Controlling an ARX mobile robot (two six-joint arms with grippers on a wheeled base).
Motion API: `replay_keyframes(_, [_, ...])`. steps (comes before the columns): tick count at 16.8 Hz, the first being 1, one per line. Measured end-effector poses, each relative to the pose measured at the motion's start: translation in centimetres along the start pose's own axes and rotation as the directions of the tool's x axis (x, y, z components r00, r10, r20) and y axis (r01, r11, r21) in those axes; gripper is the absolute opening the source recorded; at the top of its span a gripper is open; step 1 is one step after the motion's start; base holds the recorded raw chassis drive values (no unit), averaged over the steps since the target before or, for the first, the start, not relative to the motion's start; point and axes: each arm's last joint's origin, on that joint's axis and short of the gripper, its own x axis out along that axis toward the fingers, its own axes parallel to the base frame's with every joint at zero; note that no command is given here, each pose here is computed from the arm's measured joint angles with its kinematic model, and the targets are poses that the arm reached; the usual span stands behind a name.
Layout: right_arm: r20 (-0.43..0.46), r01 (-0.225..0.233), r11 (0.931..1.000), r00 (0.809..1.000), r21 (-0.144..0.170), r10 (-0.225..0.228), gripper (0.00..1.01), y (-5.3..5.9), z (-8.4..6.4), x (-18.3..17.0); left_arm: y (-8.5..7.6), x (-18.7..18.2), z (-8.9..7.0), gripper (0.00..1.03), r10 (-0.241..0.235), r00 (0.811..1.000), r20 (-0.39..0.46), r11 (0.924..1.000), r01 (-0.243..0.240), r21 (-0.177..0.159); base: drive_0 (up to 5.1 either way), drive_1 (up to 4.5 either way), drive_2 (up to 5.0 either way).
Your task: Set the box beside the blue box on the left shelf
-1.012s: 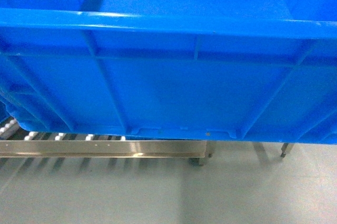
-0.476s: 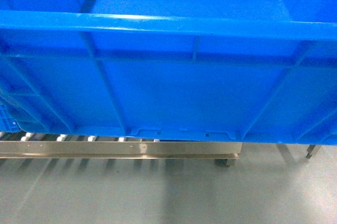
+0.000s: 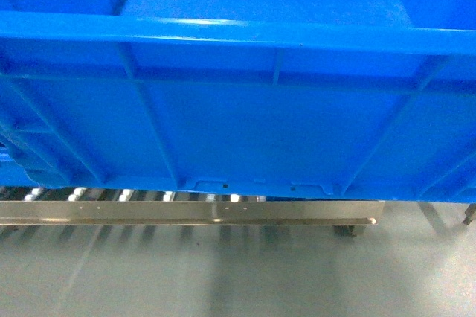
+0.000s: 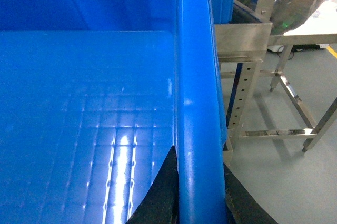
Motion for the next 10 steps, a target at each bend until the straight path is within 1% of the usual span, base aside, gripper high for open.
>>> replay_keyframes(10, [-0.003, 0.000, 1.0000, 1.000, 0.000, 0.000, 0.08, 0.00, -0.05, 0.01, 0.00, 0.00, -0.01, 0.09, 0.000, 1.000, -0.001, 1.0000, 0.000, 0.000, -5.0, 2.42, 2.4])
